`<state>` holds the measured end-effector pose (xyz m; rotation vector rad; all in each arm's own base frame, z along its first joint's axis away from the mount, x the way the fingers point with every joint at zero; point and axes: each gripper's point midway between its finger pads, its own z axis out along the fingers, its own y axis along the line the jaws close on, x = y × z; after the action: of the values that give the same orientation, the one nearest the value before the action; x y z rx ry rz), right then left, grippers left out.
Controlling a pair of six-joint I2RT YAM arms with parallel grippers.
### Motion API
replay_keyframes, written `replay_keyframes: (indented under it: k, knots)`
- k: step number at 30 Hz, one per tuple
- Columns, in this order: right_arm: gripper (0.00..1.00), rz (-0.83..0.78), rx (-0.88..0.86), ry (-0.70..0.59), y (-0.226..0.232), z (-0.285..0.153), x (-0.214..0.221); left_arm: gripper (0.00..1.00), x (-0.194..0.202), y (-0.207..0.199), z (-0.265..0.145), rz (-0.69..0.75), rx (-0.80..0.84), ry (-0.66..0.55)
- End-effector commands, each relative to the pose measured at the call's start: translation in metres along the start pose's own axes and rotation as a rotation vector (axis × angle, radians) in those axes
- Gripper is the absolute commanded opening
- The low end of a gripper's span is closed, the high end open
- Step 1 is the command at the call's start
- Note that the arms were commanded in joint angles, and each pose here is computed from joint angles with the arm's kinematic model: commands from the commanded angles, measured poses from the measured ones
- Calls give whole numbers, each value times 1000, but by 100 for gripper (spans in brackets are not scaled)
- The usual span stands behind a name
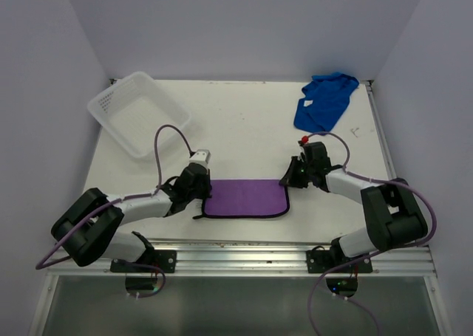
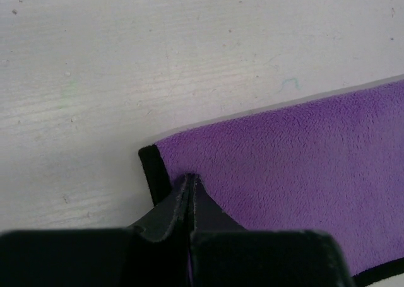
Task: Roll the towels
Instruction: Fold the towel
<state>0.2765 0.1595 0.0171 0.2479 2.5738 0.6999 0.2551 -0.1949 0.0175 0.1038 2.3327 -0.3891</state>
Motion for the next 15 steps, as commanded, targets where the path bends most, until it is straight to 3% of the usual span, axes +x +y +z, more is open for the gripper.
replay_keyframes:
  k: [1, 5, 10, 15]
  knots:
    - [2, -70, -16, -55, 13, -7, -24, 0, -7, 3, 2, -20, -44, -13]
    - [8, -131, -59, -96, 36, -26, -47, 0, -17, -4, -4, -34, -5, -48]
    - [36, -176, -29, -117, 49, -56, -64, 0, -28, -11, -9, -47, 22, -78]
    - [41, -97, -6, -117, 37, -75, -39, 0, -34, -14, -13, -52, 37, -99]
